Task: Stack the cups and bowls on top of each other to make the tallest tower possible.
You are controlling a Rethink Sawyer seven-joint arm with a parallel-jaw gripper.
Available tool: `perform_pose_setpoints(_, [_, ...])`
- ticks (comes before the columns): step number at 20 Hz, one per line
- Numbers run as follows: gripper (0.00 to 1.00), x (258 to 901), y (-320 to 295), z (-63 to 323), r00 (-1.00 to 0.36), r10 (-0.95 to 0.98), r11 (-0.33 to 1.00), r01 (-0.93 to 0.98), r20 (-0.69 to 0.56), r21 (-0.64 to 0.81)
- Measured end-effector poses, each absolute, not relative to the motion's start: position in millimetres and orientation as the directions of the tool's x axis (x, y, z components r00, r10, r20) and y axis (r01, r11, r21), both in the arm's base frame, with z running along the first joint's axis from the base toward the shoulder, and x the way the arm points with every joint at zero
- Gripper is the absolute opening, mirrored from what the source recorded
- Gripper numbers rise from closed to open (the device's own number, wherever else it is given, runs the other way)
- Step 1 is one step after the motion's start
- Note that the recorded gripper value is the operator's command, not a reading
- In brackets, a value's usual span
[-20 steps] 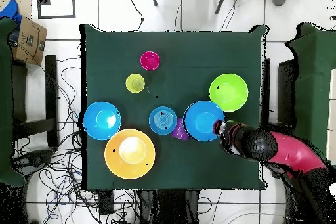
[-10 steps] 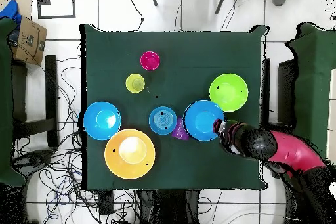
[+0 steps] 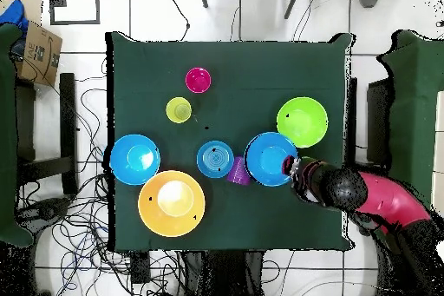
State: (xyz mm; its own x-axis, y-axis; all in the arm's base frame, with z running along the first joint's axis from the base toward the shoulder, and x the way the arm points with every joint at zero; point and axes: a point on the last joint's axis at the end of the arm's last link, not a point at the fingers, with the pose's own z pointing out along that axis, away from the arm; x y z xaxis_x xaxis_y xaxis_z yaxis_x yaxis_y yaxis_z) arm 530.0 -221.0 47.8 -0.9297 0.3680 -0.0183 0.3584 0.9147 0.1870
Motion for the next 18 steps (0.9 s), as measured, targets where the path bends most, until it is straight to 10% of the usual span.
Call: perform_pose_setpoints(18, [1.00, 538.8, -230.3, 50.6, -0.925, 0.377, 0.914, 0.365, -0.040, 0.179])
